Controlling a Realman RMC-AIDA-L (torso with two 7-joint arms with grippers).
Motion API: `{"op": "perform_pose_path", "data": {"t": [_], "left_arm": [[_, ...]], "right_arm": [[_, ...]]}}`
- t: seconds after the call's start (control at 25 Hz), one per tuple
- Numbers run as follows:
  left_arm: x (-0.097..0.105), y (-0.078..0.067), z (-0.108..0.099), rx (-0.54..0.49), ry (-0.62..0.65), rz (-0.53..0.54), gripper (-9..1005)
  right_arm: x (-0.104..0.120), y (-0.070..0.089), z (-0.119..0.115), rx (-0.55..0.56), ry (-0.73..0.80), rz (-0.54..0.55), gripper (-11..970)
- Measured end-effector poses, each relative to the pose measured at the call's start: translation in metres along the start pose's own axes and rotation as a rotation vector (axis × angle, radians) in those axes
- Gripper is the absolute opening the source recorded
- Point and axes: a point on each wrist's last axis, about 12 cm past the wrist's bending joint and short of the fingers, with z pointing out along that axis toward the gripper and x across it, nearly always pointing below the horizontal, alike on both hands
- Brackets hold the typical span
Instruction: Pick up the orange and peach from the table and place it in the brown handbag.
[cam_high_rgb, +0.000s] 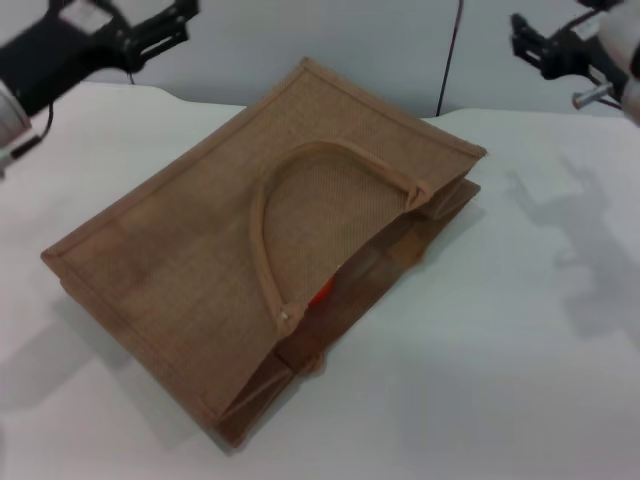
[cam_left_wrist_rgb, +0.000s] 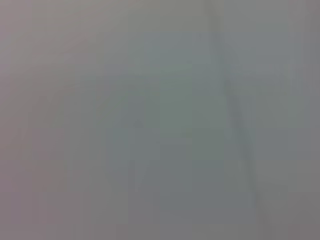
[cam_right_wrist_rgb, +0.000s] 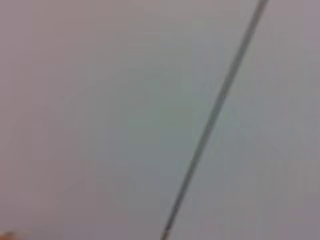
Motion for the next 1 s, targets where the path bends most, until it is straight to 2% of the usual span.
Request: {"op": "perform_pose_path", "data": {"t": [0.04,0.16,0.32,0.44,0.68,1.0], "left_arm": [[0.012,-0.001,-0.002,-0.060,-0.011,-0.011,876],[0.040,-0.005,-0.003,-0.209,-0.024,-0.050,880],[0.065,-0.015,0.000,-0.361,0.007,-0.049,879],[0.076,-0.020,0.002,-0.448,0.040,-0.055,879],[0.080,-0.021,-0.001,-0.494,0.046,-0.092,878],[0.082,-0.023,-0.001,-0.499,0.061,-0.101,877]], "right_arm": [[0.000,0.000,0.000,0.000,0.000,0.000,773],[0.024,-0.001,-0.003,0.102,-0.053,0.010,772],[0.044,0.004,-0.006,0.185,-0.115,-0.011,770],[0.055,0.006,-0.009,0.215,-0.151,0.006,769],[0.070,-0.005,-0.011,0.232,-0.162,0.139,768],[0.073,-0.007,-0.006,0.222,-0.146,0.147,768]]}}
